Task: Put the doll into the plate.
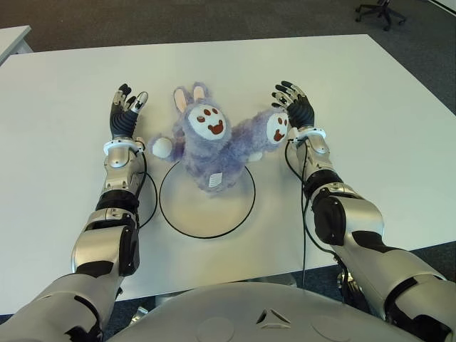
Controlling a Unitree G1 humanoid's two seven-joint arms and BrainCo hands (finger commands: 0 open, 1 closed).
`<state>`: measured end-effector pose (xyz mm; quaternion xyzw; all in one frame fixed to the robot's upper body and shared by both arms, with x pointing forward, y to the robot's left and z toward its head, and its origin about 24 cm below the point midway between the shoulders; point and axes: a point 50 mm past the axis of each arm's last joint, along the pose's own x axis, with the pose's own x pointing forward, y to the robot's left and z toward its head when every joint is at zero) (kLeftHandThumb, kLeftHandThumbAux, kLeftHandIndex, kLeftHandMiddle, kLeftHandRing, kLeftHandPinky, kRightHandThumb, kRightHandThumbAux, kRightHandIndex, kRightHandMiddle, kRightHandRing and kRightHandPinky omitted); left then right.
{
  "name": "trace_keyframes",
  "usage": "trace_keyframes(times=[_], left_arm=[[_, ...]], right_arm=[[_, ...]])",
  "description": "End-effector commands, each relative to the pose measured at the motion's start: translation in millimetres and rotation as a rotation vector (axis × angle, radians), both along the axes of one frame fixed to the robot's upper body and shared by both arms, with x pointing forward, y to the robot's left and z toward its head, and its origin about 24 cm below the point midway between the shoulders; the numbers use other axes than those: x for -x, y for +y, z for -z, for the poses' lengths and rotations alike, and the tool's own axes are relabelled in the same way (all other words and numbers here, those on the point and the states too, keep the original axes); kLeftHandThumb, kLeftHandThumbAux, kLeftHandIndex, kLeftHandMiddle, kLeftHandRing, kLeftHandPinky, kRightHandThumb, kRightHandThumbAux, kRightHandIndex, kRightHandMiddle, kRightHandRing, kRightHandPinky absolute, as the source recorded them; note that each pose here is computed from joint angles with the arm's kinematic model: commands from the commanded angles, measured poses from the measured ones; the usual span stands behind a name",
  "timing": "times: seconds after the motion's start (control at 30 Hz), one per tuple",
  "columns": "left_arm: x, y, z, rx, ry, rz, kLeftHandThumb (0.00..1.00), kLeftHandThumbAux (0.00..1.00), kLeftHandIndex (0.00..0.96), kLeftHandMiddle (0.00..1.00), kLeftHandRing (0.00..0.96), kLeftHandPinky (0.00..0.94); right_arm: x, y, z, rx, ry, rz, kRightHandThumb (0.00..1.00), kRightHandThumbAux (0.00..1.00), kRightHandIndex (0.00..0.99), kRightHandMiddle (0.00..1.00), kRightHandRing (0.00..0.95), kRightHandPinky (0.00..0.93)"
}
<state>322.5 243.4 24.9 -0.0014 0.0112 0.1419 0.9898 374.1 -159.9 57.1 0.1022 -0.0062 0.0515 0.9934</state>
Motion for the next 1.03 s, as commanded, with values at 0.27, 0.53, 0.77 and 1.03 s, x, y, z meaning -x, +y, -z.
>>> trace_keyframes(times=[0.27, 0.53, 0.77, 1.03], left_arm=[[27.4, -10.1, 49.7, 0.067, 0.207, -0.001, 0.029, 0.509, 0.000, 0.076, 0.088, 0.095], [27.7, -10.6, 50.2, 0.068, 0.210, -0.007, 0.034, 0.517, 0.000, 0.082, 0.096, 0.104], [28.4, -11.1, 50.6, 0.068, 0.209, -0.006, 0.030, 0.512, 0.000, 0.077, 0.092, 0.109], [29.3, -11.7, 50.6, 0.077, 0.203, -0.006, 0.041, 0.513, 0.000, 0.077, 0.089, 0.095]], right_arm=[[13.4, -0.5, 29.5, -0.022, 0.123, 0.007, 0.480, 0.774, 0.195, 0.205, 0.225, 0.284], [13.4, -1.2, 29.5, -0.017, 0.125, 0.007, 0.456, 0.777, 0.191, 0.213, 0.234, 0.294], [13.7, -1.7, 29.6, -0.016, 0.123, 0.006, 0.445, 0.773, 0.187, 0.207, 0.224, 0.286], [13.8, -2.3, 29.6, -0.015, 0.121, 0.007, 0.456, 0.770, 0.192, 0.215, 0.234, 0.295]])
